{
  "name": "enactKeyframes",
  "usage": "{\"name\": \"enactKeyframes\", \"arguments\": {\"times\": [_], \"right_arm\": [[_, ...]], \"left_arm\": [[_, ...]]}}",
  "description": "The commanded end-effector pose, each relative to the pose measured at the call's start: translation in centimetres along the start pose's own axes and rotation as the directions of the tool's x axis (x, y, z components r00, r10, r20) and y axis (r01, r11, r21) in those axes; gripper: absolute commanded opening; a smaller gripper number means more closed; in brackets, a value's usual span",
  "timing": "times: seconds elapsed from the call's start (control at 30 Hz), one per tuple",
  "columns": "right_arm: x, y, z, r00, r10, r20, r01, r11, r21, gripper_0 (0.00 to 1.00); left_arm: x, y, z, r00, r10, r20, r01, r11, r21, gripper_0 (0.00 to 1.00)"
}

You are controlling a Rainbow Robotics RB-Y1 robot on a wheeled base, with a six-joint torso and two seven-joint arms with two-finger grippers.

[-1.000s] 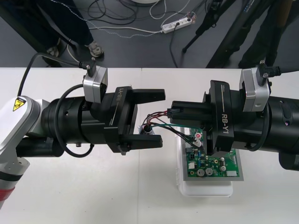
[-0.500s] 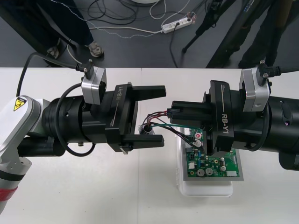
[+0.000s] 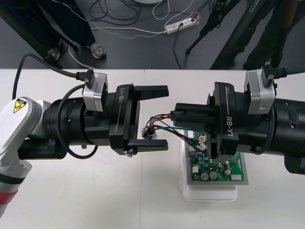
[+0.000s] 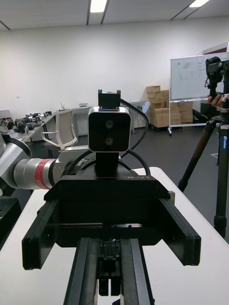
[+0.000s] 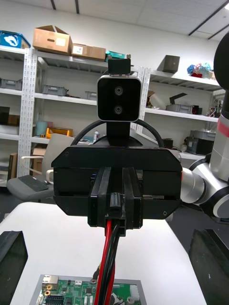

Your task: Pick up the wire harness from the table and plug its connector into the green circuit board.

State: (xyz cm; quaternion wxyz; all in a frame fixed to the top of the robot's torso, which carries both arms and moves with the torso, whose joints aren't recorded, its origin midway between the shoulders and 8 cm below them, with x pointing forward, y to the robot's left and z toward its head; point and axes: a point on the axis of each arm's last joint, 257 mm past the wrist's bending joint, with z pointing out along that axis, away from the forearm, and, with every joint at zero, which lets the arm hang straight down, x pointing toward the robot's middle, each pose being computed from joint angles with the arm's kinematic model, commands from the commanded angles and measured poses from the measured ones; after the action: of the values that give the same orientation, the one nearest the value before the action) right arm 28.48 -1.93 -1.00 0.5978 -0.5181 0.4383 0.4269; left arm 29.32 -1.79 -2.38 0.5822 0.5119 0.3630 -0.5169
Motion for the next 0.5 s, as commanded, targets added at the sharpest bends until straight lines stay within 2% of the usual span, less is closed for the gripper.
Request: {"name": "enactKeyframes", "arguments": {"times": [0.03,0.5], "right_arm": [[-2.08,1.14,1.13,0.997,-0.070,0.043,0.071,0.997,-0.035,0.00],[-2.07,1.10,1.14,0.997,-0.068,0.044,0.070,0.997,-0.034,0.00]], "left_arm": [[-1.77,-0.11,0.61,0.991,0.134,0.014,-0.135,0.990,0.044,1.00],[-2.16,0.06,0.72,0.983,0.180,0.024,-0.181,0.983,0.041,1.00]]}}
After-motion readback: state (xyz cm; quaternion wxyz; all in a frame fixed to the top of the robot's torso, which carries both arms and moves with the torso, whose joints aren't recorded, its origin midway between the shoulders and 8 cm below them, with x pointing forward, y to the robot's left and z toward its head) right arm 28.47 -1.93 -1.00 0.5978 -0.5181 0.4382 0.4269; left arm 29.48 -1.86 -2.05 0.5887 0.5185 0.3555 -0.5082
